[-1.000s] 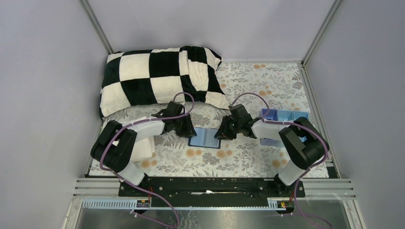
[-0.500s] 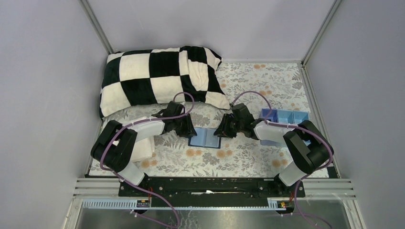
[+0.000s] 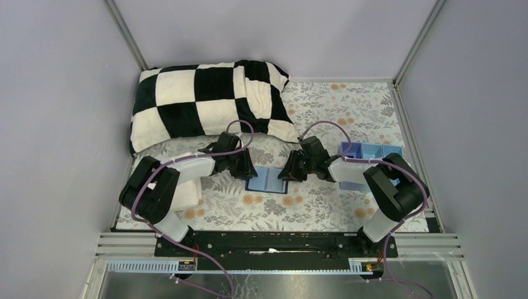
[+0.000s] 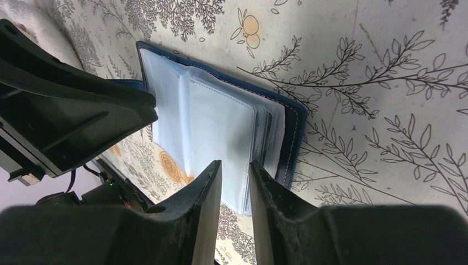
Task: Take the credit cards out of the card holder
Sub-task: Remove the credit card from the card holder.
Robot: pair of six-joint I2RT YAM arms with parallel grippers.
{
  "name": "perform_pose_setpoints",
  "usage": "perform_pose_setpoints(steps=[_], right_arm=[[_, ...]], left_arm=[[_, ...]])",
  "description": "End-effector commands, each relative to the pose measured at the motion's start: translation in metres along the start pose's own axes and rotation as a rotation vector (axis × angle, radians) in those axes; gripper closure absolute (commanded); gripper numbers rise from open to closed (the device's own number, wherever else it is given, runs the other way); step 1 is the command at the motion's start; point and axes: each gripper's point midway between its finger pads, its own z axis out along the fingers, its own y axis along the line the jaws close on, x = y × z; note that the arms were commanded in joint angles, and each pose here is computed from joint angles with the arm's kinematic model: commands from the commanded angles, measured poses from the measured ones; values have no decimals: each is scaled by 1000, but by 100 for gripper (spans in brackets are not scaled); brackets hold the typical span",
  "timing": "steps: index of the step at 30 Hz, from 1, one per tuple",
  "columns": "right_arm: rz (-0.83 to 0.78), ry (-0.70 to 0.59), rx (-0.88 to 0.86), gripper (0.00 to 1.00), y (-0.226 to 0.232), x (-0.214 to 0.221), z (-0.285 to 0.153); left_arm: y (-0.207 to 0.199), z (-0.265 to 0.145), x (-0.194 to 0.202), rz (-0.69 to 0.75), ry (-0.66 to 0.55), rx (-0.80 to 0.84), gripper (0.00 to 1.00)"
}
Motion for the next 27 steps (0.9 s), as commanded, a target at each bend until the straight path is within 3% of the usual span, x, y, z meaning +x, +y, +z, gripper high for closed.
perform_pose_setpoints(steps=[1, 21, 27], right_arm=[[-33, -26, -56, 69, 18, -5, -4], [-146, 5, -202, 69, 74, -3, -9], [-160, 18, -219, 62, 84, -2, -6]], left_arm=[[22, 10, 14, 0, 40, -70, 66], [18, 7, 12, 8, 31, -54, 66], [15, 2, 8, 15, 19, -52, 66]])
